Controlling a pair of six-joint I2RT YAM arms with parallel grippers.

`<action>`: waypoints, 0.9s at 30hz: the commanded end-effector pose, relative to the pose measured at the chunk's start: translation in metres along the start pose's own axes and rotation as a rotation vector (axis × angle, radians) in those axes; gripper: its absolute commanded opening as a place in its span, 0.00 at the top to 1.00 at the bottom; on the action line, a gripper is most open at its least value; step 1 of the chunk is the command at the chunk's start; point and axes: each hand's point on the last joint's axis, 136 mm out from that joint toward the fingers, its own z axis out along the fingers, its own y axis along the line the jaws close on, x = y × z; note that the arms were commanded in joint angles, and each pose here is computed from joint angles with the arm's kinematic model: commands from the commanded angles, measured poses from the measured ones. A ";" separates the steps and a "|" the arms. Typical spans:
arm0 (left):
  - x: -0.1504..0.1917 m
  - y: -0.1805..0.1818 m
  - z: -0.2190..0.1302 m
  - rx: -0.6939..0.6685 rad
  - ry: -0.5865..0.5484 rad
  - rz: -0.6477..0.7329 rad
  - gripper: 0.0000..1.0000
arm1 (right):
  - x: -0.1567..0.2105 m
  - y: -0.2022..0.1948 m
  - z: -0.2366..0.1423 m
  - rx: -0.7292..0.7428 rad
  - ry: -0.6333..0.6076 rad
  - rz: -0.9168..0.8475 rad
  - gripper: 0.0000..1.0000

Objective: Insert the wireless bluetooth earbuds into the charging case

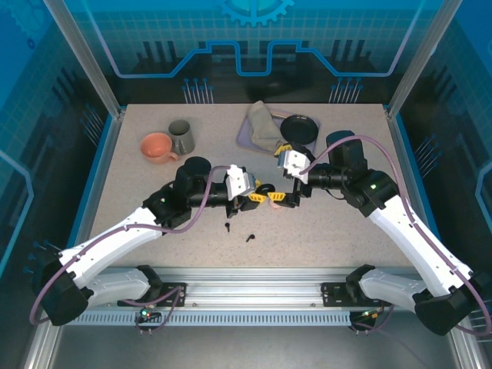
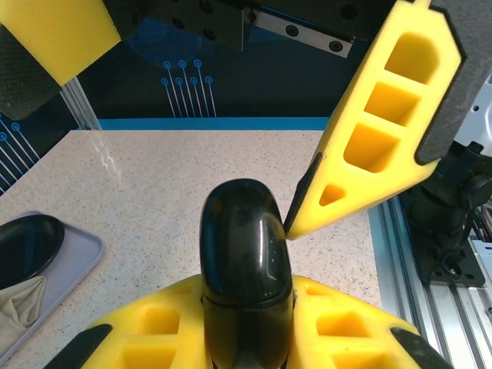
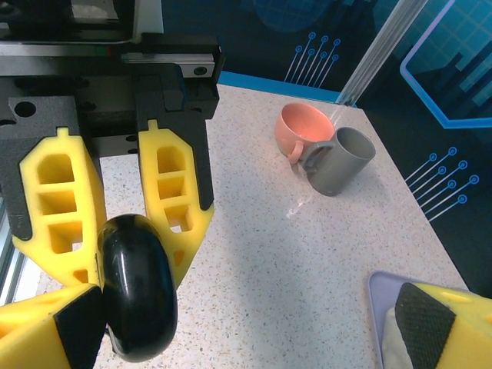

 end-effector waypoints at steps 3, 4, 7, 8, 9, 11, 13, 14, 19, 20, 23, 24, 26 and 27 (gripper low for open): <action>-0.013 -0.008 -0.001 0.038 -0.028 0.033 1.00 | -0.004 -0.020 -0.009 0.086 0.010 0.019 0.01; -0.013 -0.008 -0.001 0.039 -0.028 0.034 1.00 | -0.003 -0.022 -0.009 0.094 0.013 0.023 0.01; -0.013 -0.008 -0.001 0.038 -0.028 0.033 1.00 | -0.003 -0.024 -0.009 0.102 0.012 0.031 0.01; -0.013 -0.008 -0.001 0.036 -0.027 0.033 1.00 | -0.003 -0.025 -0.009 0.107 0.010 0.032 0.01; -0.013 -0.008 -0.001 0.037 -0.029 0.034 1.00 | -0.004 -0.025 -0.010 0.107 0.008 0.032 0.01; -0.013 -0.008 -0.001 0.037 -0.028 0.033 1.00 | -0.003 -0.028 -0.010 0.116 0.015 0.037 0.01; -0.013 -0.009 -0.001 0.038 -0.028 0.034 1.00 | -0.003 -0.028 -0.011 0.117 0.015 0.038 0.01; -0.013 -0.009 -0.001 0.039 -0.028 0.034 1.00 | -0.003 -0.028 -0.011 0.118 0.014 0.039 0.01; -0.014 -0.008 -0.001 0.038 -0.031 0.035 1.00 | -0.002 -0.034 -0.014 0.143 0.017 0.056 0.01; -0.014 -0.009 -0.001 0.038 -0.031 0.034 1.00 | -0.002 -0.034 -0.014 0.143 0.015 0.057 0.01; -0.014 -0.009 -0.001 0.040 -0.032 0.035 1.00 | -0.003 -0.036 -0.015 0.151 0.013 0.067 0.01; -0.014 -0.009 -0.002 0.039 -0.032 0.035 1.00 | -0.003 -0.036 -0.015 0.151 0.010 0.066 0.01; -0.014 -0.009 -0.001 0.039 -0.031 0.034 1.00 | -0.003 -0.036 -0.015 0.149 0.006 0.068 0.01; -0.014 -0.009 -0.001 0.037 -0.032 0.035 1.00 | -0.004 -0.036 -0.016 0.148 0.003 0.067 0.01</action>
